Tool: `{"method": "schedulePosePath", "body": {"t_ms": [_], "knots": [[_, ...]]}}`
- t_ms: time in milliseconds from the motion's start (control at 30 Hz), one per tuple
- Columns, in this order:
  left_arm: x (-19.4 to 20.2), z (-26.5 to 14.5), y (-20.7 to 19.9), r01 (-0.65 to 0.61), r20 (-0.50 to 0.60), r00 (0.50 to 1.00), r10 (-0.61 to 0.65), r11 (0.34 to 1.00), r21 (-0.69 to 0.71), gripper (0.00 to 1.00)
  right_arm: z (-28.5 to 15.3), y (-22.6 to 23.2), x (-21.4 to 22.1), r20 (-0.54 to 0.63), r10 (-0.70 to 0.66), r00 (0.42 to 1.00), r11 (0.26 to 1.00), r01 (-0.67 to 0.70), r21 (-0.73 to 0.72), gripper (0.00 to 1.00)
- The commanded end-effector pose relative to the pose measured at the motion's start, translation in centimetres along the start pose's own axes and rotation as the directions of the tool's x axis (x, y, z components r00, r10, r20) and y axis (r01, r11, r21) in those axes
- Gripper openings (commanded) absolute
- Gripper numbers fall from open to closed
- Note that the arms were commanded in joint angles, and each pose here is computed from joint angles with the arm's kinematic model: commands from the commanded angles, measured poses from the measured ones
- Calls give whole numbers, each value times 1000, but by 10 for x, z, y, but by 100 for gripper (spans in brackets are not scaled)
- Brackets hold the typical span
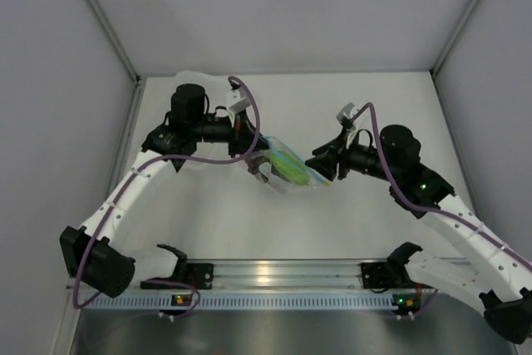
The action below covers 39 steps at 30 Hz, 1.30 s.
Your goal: Open the zip-top bag and remove the fake food
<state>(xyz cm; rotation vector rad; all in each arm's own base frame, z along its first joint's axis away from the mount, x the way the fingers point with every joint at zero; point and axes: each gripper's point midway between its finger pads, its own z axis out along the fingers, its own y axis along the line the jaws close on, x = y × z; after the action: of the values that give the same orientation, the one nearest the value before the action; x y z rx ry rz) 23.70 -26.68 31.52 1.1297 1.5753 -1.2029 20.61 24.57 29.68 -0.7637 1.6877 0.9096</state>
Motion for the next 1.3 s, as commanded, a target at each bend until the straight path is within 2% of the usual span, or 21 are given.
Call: {"method": "schedulePosePath", "body": {"t_ms": [0,367,433,533,600,900,967,1033,1133,1267], "knots": [[-14,2,-6,-77,42,996,75,997,28,0,6,10,-28,83,-19,996,999,23,-37,42],[-9,7,-6,-57,31,998,55,997,50,0,25,16,-29,65,-10,998,999,13,-42,36],[-10,7,-7,-59,32,998,57,997,54,0,26,15,-29,60,-24,998,999,26,-28,32],[-12,6,-9,-70,37,997,68,996,58,0,31,12,-22,31,-41,999,999,42,-18,14],[-12,5,-11,-73,39,997,70,996,61,0,36,11,-16,7,-42,999,999,43,-20,11],[-13,5,-15,-73,42,997,70,994,82,0,51,13,-1,-40,-71,997,997,70,-34,17],[-12,5,-15,-75,41,997,72,994,80,0,53,12,0,-47,-76,996,997,75,-28,6],[-12,5,-14,-73,40,997,71,994,76,0,53,11,-2,-45,-81,996,997,80,-17,0],[-11,5,-11,-73,38,997,71,995,67,0,51,10,-6,-38,-86,996,996,86,1,0],[-9,7,7,-43,24,999,43,999,-31,2,44,6,-13,-25,-87,996,995,88,46,0]]}}
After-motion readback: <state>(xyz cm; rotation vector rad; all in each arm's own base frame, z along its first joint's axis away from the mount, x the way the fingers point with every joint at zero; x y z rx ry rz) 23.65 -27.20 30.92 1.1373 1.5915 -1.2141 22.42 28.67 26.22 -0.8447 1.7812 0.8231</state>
